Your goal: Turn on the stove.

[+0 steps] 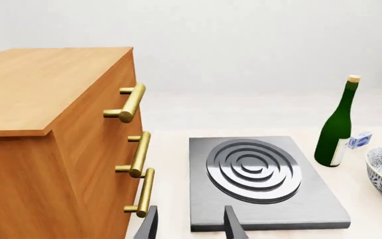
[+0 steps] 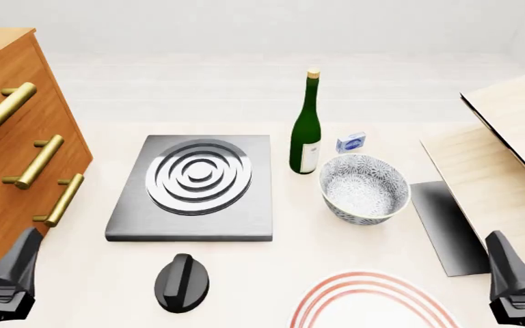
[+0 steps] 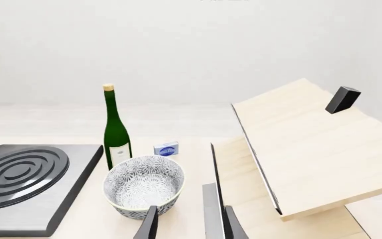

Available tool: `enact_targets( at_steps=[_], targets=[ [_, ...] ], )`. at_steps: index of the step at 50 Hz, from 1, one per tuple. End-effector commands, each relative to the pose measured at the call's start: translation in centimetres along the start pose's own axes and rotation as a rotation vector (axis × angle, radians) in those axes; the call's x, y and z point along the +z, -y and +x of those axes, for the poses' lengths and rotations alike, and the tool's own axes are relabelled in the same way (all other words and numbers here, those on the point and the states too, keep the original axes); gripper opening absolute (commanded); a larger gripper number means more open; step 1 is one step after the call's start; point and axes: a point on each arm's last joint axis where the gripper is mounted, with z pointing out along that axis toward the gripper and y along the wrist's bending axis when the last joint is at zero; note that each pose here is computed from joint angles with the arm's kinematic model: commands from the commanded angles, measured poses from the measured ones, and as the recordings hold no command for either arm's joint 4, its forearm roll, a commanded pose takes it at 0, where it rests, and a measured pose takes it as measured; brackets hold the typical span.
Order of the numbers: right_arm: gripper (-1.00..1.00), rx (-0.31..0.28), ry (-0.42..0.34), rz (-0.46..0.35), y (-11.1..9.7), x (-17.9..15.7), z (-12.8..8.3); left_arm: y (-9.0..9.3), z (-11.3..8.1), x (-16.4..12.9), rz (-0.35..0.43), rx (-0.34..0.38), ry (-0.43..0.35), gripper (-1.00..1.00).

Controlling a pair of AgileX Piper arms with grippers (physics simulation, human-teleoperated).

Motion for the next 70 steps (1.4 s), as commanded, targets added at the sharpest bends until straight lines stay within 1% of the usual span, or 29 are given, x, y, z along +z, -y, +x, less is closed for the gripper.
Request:
enact_targets(
  at_steps=[1, 3, 8, 11, 14, 17, 19, 23, 27, 29, 31, 34, 35, 37, 39, 41, 43, 44, 45, 46, 47, 48, 50, 51, 54, 56, 60, 63, 70],
  targets=[
    [1.00, -0.013, 0.008, -0.002, 0.0, 0.0, -0.2, 0.0, 0.9, -0.3, 0.001, 0.008, 0.049, 1.00],
    [1.00, 0.011, -0.009, 0.001, 0.0, 0.1, 0.0, 0.0, 0.5, -0.2, 0.006, 0.002, 0.047, 1.00],
    [1.00, -0.012, 0.008, -0.001, 0.0, 0.0, -0.3, 0.2, -0.4, -0.5, 0.032, -0.026, 0.049, 1.00],
    [1.00, 0.011, -0.008, 0.001, 0.0, 0.0, -0.1, 0.2, -1.1, -0.7, 0.047, -0.023, 0.060, 1.00],
    [1.00, -0.001, 0.000, 0.000, 0.0, 0.0, -0.2, 0.3, -1.7, -0.8, 0.057, -0.013, 0.066, 1.00],
    [1.00, -0.006, 0.004, -0.001, 0.0, 0.0, -0.2, 0.4, -2.9, -1.1, 0.093, 0.001, 0.074, 1.00],
    [1.00, 0.010, -0.007, 0.001, 0.0, 0.0, -0.2, 0.3, -4.0, -1.5, 0.086, -0.030, 0.080, 1.00],
    [1.00, -0.010, 0.006, -0.001, 0.0, 0.0, -0.2, 0.3, -5.4, -2.0, 0.099, -0.041, 0.077, 1.00],
    [1.00, 0.009, -0.007, 0.000, 0.0, 0.0, -0.2, 0.3, -5.8, -1.7, 0.087, -0.085, 0.031, 1.00],
    [1.00, -0.002, 0.001, -0.001, 0.0, 0.0, -0.2, 0.4, -5.9, -1.7, 0.114, -0.086, 0.008, 1.00],
    [1.00, 0.001, -0.001, 0.000, 0.0, 0.0, -0.2, 0.7, -6.0, -1.4, 0.173, -0.081, -0.032, 1.00],
    [1.00, 0.005, -0.004, 0.000, 0.0, 0.1, -0.1, 1.1, -6.4, -1.3, 0.258, -0.044, -0.035, 1.00],
    [1.00, -0.002, 0.001, -0.001, 0.0, 0.0, -0.2, 1.2, -6.5, -1.2, 0.277, -0.059, -0.049, 1.00],
    [1.00, -0.007, 0.004, -0.001, 0.0, 0.0, -0.2, 1.4, -6.9, -1.1, 0.303, -0.139, -0.086, 1.00],
    [1.00, 0.007, -0.005, 0.000, 0.0, 0.1, -0.2, 1.6, -6.7, -0.4, 0.306, -0.128, -0.132, 1.00],
    [1.00, 0.006, -0.005, 0.000, 0.0, 0.0, -0.2, 2.3, -6.6, 0.3, 0.363, -0.137, -0.181, 1.00],
    [1.00, -0.003, 0.002, -0.001, 0.0, 0.0, -0.2, 2.5, -6.7, 0.6, 0.381, -0.126, -0.199, 1.00],
    [1.00, -0.009, 0.006, -0.001, 0.0, 0.0, -0.3, 2.8, -6.7, 1.0, 0.393, -0.141, -0.227, 1.00],
    [1.00, -0.008, 0.005, -0.001, 0.0, 0.0, -0.3, 3.4, -5.9, 2.4, 0.383, -0.137, -0.308, 1.00],
    [1.00, 0.001, -0.001, -0.001, 0.0, 0.0, -0.2, 3.6, -5.0, 4.2, 0.331, -0.088, -0.386, 1.00],
    [1.00, 0.006, -0.005, 0.000, 0.0, 0.1, -0.1, 3.5, -5.8, 3.4, 0.354, -0.103, -0.334, 1.00],
    [1.00, 0.008, -0.006, 0.000, 0.0, 0.1, -0.2, 3.4, -6.6, 3.0, 0.361, -0.082, -0.294, 1.00],
    [1.00, 0.006, -0.004, 0.000, 0.0, 0.1, -0.2, 3.6, -6.6, 3.4, 0.366, -0.096, -0.316, 1.00],
    [1.00, -0.008, 0.005, -0.002, 0.0, 0.0, -0.2, 4.3, -6.0, 4.3, 0.379, -0.112, -0.373, 1.00],
    [1.00, 0.000, 0.000, -0.001, 0.0, 0.0, -0.1, 4.0, -6.6, 4.3, 0.370, -0.089, -0.345, 1.00],
    [1.00, 0.009, -0.007, 0.000, 0.0, 0.1, -0.1, 4.3, -6.3, 4.8, 0.369, -0.090, -0.381, 1.00],
    [1.00, -0.007, 0.004, -0.002, 0.0, 0.0, -0.2, 5.7, -6.3, 5.6, 0.421, -0.149, -0.455, 1.00],
    [1.00, 0.004, -0.003, -0.001, 0.0, 0.1, -0.1, 6.0, -6.7, 5.8, 0.433, -0.145, -0.461, 1.00],
    [1.00, 0.002, -0.002, -0.001, 0.0, 0.0, -0.1, 7.2, -6.5, 7.4, 0.439, -0.136, -0.539, 1.00]
  ],
)
